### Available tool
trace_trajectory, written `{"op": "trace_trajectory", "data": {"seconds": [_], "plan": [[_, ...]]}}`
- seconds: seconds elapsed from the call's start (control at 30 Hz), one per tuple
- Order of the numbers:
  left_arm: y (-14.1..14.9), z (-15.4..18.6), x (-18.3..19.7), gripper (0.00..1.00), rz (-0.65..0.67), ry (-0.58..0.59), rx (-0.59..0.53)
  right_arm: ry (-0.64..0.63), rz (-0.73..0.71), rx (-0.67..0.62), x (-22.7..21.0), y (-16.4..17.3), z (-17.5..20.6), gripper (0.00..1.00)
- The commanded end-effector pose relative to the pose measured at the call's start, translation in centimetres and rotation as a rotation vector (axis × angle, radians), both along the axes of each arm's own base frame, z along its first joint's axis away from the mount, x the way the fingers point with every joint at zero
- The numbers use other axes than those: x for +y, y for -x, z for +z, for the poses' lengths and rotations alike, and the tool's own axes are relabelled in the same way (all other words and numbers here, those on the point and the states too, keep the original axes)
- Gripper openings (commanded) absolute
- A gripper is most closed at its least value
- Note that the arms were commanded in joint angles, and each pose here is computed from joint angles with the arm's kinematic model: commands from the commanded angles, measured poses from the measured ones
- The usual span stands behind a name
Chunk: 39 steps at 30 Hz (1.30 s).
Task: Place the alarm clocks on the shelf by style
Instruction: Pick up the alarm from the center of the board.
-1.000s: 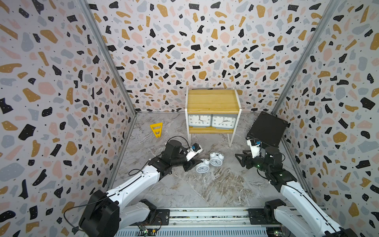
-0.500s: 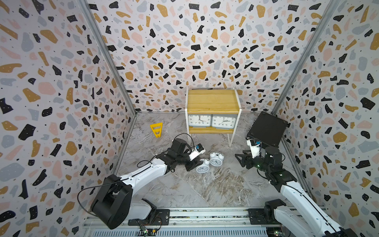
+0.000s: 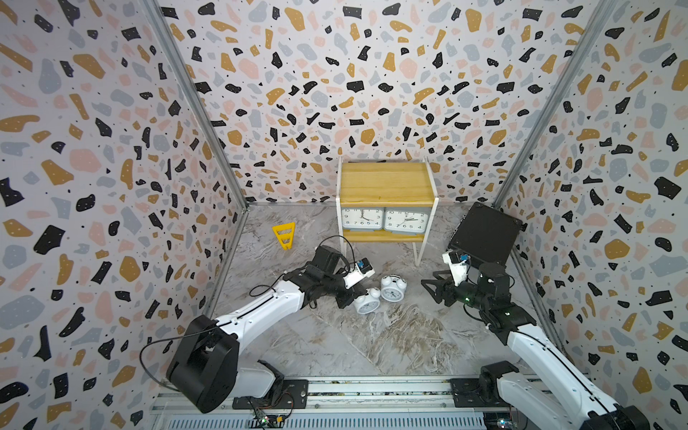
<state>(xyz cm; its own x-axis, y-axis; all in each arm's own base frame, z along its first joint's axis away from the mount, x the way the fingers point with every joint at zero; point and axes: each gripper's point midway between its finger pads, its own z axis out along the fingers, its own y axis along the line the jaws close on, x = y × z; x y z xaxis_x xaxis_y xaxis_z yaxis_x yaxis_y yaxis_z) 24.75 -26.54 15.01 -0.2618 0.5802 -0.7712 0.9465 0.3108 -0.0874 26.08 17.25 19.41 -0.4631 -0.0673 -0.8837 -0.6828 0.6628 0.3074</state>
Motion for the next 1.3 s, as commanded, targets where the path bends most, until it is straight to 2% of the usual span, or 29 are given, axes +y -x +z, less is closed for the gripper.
{"op": "trace_trajectory", "data": {"seconds": [0.0,0.33,0.53,0.73,1.07,1.27], "plan": [[0.0,5.1,-1.0,0.00,-0.053,0.081,-0.094,-0.049,0.186,-0.130,2.8,0.8,4.7,0.66],[1.9,10.3,-2.2,0.00,-0.208,0.152,-0.071,-0.011,0.579,-0.125,8.5,4.8,7.2,0.58],[3.0,11.8,-2.9,0.00,-0.282,0.200,-0.038,0.033,0.636,-0.134,10.2,5.2,7.4,0.56],[3.2,12.2,-3.1,0.00,-0.300,0.211,-0.023,0.049,0.695,-0.129,11.2,6.0,7.4,0.54],[3.3,12.2,-3.5,0.00,-0.318,0.215,-0.002,0.080,0.719,-0.116,12.5,5.9,6.7,0.24],[3.2,12.1,-3.6,0.00,-0.318,0.215,-0.005,0.093,0.684,-0.125,12.7,5.1,6.5,0.05]]}}
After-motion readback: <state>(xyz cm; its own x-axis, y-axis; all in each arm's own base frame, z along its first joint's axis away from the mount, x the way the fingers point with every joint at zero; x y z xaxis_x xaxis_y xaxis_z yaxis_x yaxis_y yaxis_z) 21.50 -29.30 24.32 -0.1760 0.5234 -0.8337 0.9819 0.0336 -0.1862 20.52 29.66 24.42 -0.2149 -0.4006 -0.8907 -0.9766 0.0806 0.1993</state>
